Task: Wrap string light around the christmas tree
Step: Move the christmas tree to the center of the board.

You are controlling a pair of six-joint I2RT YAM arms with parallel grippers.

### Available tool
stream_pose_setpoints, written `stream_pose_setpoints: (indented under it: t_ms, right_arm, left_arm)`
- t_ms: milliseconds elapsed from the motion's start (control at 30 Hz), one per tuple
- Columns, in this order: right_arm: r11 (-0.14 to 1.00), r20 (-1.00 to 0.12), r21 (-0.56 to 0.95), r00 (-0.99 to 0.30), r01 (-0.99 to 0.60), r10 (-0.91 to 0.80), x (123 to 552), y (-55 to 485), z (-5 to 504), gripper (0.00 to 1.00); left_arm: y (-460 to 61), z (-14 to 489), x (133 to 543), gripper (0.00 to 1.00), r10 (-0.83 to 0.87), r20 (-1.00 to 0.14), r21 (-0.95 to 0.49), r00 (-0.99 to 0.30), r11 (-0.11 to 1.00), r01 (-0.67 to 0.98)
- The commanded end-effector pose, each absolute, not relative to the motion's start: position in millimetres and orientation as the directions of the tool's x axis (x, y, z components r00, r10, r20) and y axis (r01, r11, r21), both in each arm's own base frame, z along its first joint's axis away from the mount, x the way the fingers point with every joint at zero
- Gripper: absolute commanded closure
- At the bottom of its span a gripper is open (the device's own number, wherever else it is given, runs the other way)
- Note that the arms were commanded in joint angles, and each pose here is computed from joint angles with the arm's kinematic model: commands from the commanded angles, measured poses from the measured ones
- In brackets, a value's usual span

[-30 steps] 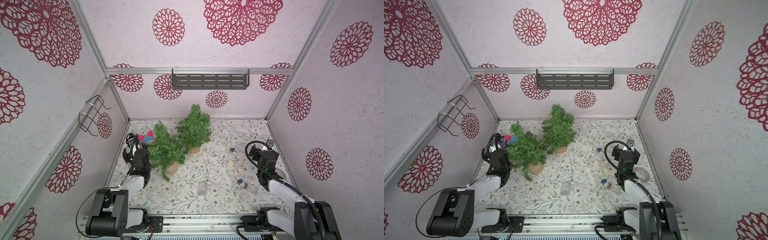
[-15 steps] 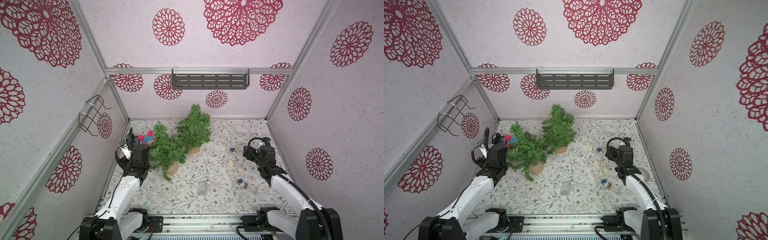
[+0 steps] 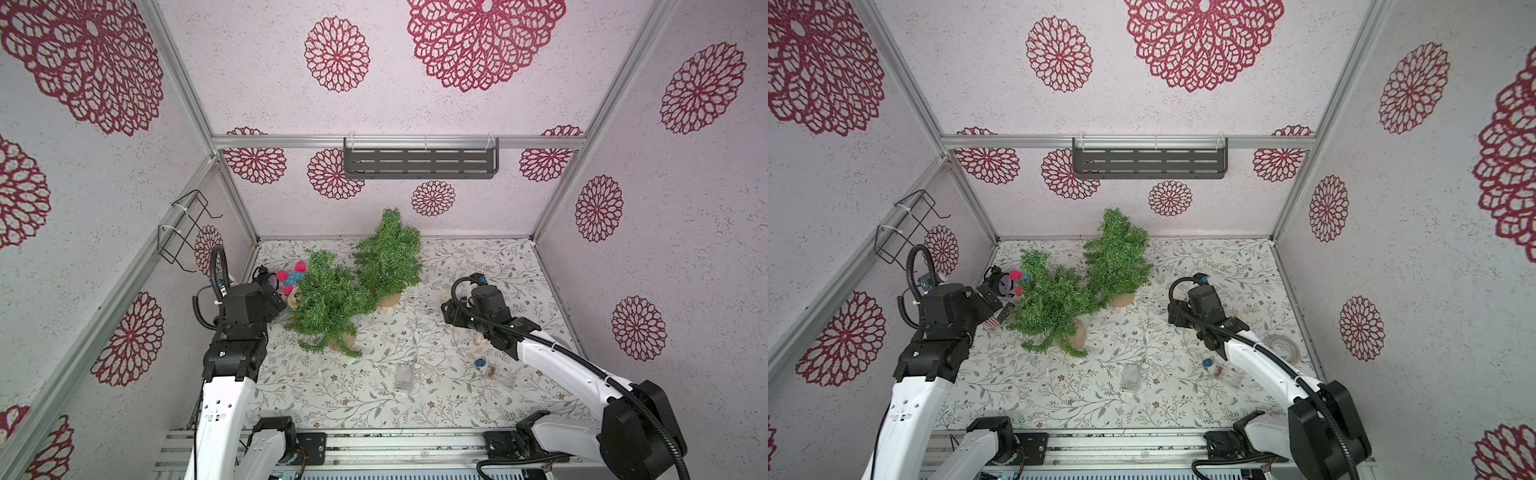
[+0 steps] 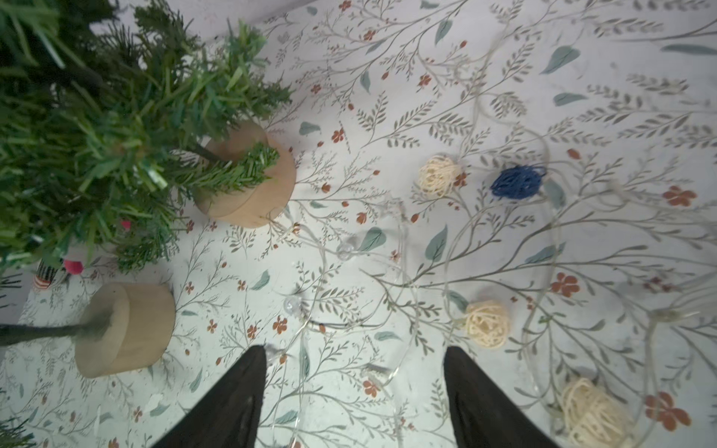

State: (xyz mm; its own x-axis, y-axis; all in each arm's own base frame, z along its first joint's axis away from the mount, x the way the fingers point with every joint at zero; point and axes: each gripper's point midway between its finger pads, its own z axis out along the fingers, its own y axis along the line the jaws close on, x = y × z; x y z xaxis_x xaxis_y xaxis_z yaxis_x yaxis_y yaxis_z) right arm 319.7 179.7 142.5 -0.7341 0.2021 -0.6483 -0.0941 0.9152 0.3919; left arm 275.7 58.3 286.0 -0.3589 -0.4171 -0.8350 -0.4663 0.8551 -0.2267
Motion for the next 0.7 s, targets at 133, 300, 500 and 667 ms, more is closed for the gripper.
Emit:
stream_pose_setpoints:
  t_ms: [133, 300, 500, 667]
  right_arm:
    - [0.903, -0.653, 0.423, -0.717, -0.076, 0.245, 325.4, 197.9, 149.7, 0.26]
    - [0.89, -0.654, 0.442, -0.718, -0.107, 0.239, 325.4, 214.9, 149.8, 0.26]
    - [0.892, -0.701, 0.415, -0.688, -0.18, 0.188, 329.9, 240.4, 153.2, 0.25]
    - [0.908, -0.756, 0.339, -0.645, -0.246, 0.108, 338.9, 266.4, 135.0, 0.21]
  left_arm:
    - [-14.2, 339.2, 242.9, 0.0, -0.295, -0.82, -0.309, -0.491, 0.949, -0.055]
    - [-44.8, 357.5, 245.2, 0.01, -0.264, -0.835, -0.364, -0.483, 0.923, 0.124]
    - [-71.4, 366.1, 270.3, 0.0, -0.158, -0.884, -0.281, -0.439, 0.931, 0.231]
    - [-91.4, 365.6, 283.9, 0.02, -0.044, -0.915, -0.174, -0.402, 0.94, 0.292]
